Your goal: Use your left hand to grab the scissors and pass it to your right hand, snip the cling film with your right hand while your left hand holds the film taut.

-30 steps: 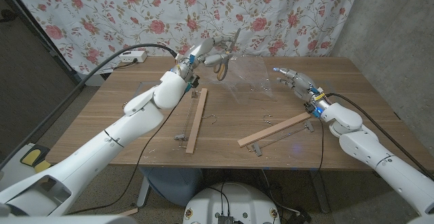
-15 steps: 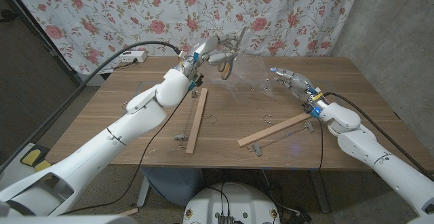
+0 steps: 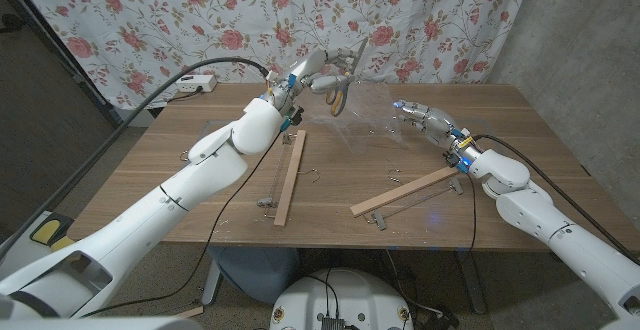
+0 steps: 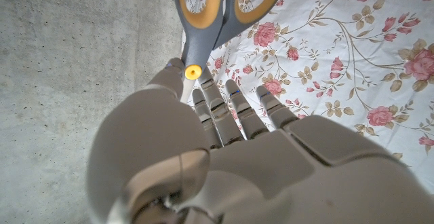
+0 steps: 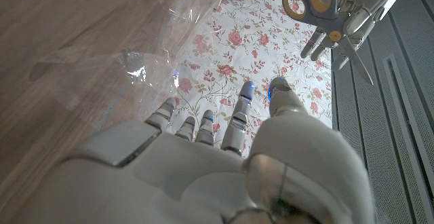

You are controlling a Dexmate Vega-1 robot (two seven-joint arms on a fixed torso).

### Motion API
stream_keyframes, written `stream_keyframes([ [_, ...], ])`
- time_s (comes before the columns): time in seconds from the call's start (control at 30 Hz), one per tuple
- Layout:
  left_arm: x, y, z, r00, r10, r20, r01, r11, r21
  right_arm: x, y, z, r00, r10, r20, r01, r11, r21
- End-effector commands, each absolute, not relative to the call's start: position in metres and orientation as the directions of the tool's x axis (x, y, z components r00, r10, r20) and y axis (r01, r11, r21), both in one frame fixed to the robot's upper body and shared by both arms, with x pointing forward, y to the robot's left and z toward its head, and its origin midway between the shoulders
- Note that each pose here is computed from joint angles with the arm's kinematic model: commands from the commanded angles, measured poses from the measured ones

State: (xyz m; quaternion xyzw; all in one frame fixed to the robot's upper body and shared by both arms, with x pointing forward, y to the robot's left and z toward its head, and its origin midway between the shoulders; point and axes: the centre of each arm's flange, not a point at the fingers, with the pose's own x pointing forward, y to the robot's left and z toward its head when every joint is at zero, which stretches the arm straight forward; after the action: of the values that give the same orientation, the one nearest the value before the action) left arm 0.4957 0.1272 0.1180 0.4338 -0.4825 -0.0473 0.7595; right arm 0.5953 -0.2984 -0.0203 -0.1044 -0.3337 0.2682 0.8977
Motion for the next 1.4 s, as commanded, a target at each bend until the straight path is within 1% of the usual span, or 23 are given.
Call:
stream_keyframes([
  [0.03, 0.498, 0.126, 0.123, 0.532, -0.507, 0.678, -0.303, 0.634, 0.711, 0.596, -0.291, -0.020, 0.624, 0.581, 0.523, -0.435, 0.814, -0.386],
  [0.33, 0.504, 0.122, 0.126, 0.527, -0.519, 0.673, -0.277, 0.643, 0.714, 0.603, -0.285, -0.019, 0.623, 0.594, 0.509, -0.449, 0.804, -0.389],
  [0.7, 0.501, 0.118, 0.129, 0.514, -0.527, 0.677, -0.288, 0.637, 0.715, 0.609, -0.281, -0.019, 0.615, 0.603, 0.508, -0.458, 0.798, -0.393],
  [1.0, 0.497, 0.113, 0.133, 0.506, -0.527, 0.683, -0.340, 0.607, 0.719, 0.611, -0.278, -0.019, 0.603, 0.625, 0.495, -0.473, 0.780, -0.409],
  [1.4, 0.493, 0.102, 0.128, 0.485, -0.524, 0.700, -0.404, 0.576, 0.711, 0.615, -0.274, -0.016, 0.584, 0.651, 0.484, -0.487, 0.758, -0.433],
])
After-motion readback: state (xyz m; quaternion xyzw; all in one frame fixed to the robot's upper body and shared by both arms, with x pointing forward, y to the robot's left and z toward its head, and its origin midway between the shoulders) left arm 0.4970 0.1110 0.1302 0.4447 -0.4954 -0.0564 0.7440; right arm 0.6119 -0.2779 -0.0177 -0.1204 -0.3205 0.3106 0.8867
